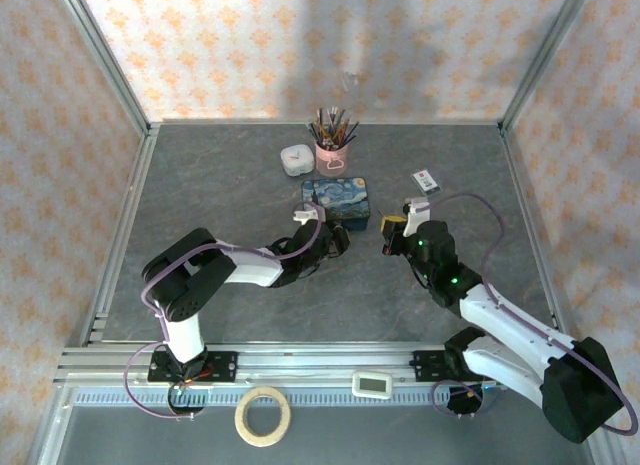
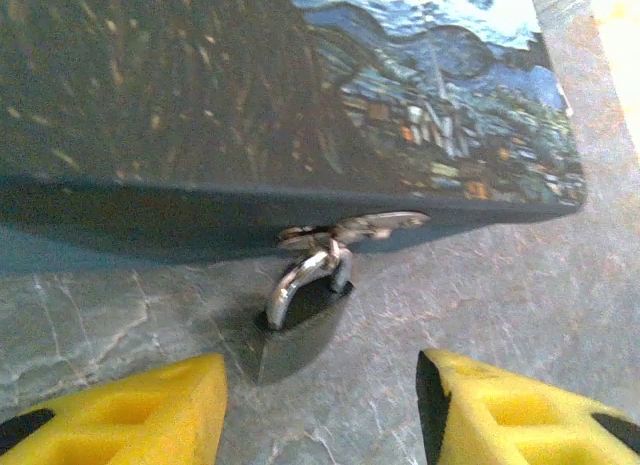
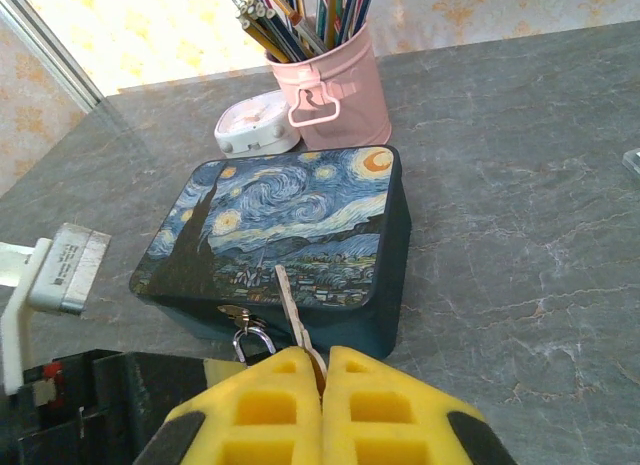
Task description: Unlock the padlock with the key
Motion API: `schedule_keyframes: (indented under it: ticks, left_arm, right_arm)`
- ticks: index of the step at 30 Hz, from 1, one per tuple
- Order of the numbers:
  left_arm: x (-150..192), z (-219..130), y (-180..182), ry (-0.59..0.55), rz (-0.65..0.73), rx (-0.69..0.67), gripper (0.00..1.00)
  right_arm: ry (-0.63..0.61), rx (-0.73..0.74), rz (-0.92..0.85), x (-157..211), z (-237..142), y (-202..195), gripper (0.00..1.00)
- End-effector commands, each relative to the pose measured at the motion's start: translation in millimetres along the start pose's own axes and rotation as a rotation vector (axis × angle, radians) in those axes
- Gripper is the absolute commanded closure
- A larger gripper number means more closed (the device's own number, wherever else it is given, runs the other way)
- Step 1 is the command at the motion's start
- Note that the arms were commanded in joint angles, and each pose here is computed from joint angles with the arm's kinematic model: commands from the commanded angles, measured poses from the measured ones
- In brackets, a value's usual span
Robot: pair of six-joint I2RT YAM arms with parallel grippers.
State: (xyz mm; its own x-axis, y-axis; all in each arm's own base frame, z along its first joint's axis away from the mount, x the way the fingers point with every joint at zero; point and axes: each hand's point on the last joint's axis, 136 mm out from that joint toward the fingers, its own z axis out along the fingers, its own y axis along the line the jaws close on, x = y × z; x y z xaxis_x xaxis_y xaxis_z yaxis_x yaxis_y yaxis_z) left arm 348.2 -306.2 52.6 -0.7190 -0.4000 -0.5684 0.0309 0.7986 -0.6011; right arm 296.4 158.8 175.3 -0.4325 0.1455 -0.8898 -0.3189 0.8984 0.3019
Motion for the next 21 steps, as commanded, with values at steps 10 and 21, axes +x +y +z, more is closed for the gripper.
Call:
schedule_keyframes:
  ticks: [10, 21]
  left_arm:
    - [-7.4, 33.4, 7.0, -0.113, -0.037, -0.020, 0.56]
    - [4.9, 45.8, 13.5, -0.077, -0.080, -0.010, 0.83]
  right_arm:
    - [-0.021, -0.018, 0.024, -4.0, 0.8, 2.0, 1.00]
    - [0.006, -0.031, 0.037, 1.4, 7.4, 3.7, 1.00]
